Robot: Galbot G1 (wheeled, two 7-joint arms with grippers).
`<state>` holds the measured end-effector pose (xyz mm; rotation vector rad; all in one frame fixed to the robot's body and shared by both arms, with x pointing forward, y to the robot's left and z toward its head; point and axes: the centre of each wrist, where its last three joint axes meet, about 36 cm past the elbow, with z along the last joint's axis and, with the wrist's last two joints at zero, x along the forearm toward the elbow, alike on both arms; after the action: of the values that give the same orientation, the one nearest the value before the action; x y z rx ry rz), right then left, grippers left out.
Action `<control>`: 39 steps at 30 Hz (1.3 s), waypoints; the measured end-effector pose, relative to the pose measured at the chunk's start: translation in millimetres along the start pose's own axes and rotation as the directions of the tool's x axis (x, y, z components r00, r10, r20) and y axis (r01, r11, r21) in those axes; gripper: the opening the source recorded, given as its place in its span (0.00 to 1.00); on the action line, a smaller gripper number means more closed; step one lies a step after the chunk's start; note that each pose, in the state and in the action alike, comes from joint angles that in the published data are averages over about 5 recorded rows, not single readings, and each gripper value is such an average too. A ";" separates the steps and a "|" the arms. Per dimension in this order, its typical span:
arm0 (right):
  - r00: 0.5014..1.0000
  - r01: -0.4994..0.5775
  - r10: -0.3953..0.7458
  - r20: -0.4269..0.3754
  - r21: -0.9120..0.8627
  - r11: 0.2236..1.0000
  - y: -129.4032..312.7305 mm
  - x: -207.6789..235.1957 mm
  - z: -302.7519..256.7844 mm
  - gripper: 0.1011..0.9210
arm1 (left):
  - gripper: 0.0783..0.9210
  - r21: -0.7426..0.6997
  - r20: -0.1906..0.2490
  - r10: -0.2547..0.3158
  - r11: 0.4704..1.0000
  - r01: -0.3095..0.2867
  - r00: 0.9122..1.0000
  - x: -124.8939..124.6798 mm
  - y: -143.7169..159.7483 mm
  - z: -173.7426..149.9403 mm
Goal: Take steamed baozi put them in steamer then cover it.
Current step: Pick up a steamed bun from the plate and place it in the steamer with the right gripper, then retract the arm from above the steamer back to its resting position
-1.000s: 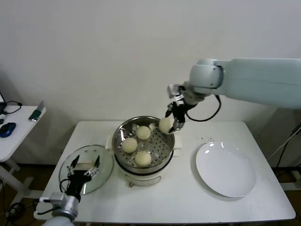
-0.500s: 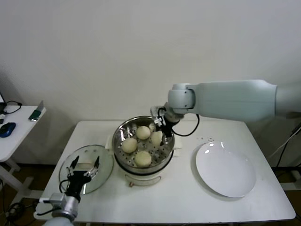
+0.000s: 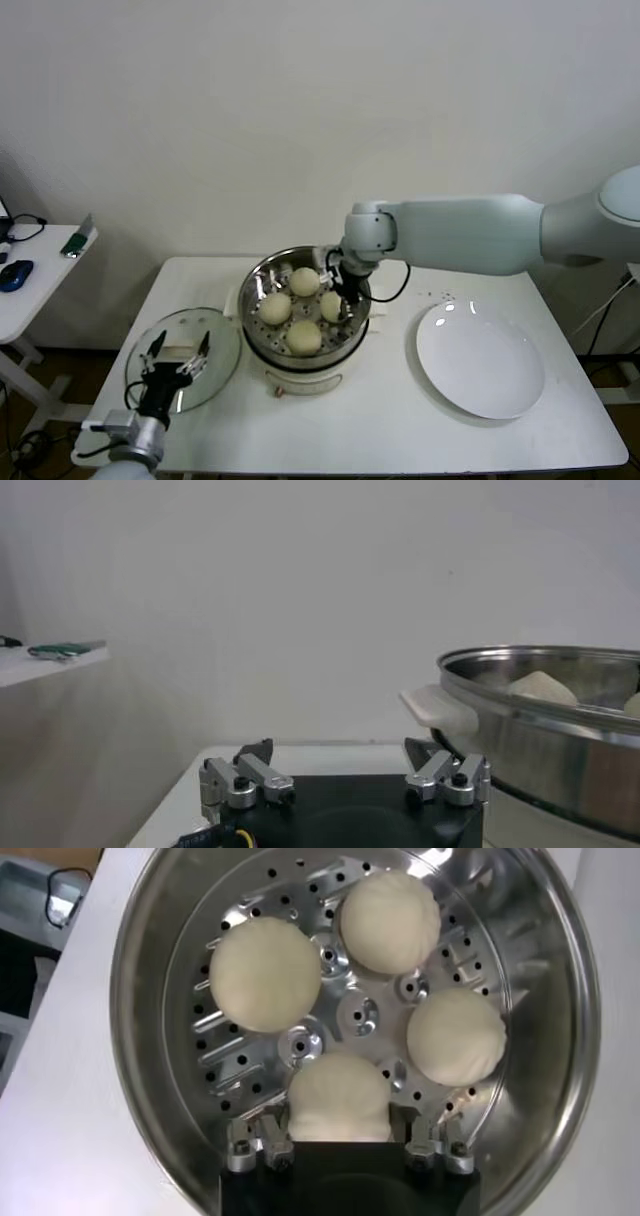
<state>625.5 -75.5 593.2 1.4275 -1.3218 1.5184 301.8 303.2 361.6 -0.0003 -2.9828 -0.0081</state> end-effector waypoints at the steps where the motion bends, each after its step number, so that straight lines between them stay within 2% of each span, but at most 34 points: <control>1: 1.000 -0.001 0.001 0.002 0.001 1.000 -0.4 0.0 -0.4 0.71 | 0.88 0.000 0.001 0.000 1.000 0.000 1.000 0.0 0.1 -0.2; 7: 0.999 0.001 -0.001 0.034 -0.002 1.000 -4.0 7.3 1.0 0.86 | 0.88 0.003 0.003 -0.004 1.000 0.004 1.000 1.1 0.9 -2.1; 14: 0.991 -0.045 0.054 0.122 -0.076 0.996 -13.5 42.1 17.0 0.88 | 0.88 0.011 -0.001 -0.006 1.000 0.006 1.000 4.3 1.2 -2.7; 19: 0.959 -0.119 0.164 0.230 -0.197 0.973 -12.5 69.0 39.3 0.88 | 0.88 0.011 0.007 -0.001 1.000 0.001 1.000 5.3 0.9 -1.5; 24: 0.877 -0.228 0.356 0.323 -0.372 0.900 1.5 84.8 75.2 0.88 | 0.88 0.004 0.003 -0.002 1.000 0.002 1.000 5.3 1.7 0.5; 28: 0.780 -0.299 0.526 0.340 -0.536 0.790 24.7 85.9 115.6 0.88 | 0.88 -0.006 -0.008 -0.001 1.000 0.001 1.000 4.5 2.3 3.7; 33: 0.660 -0.361 0.700 0.274 -0.702 0.615 69.0 71.4 174.8 0.88 | 0.88 -0.028 -0.016 0.007 1.000 -0.008 1.000 1.2 3.1 8.4; 39: 0.535 -0.395 0.828 0.168 -0.817 0.421 126.9 46.8 225.5 0.88 | 0.88 -0.068 -0.024 0.010 0.998 -0.012 1.000 -1.6 6.5 16.3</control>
<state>565.7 -331.4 585.7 0.8328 -2.7379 0.7119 300.8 309.8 345.3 -0.0248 -2.9572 -0.1082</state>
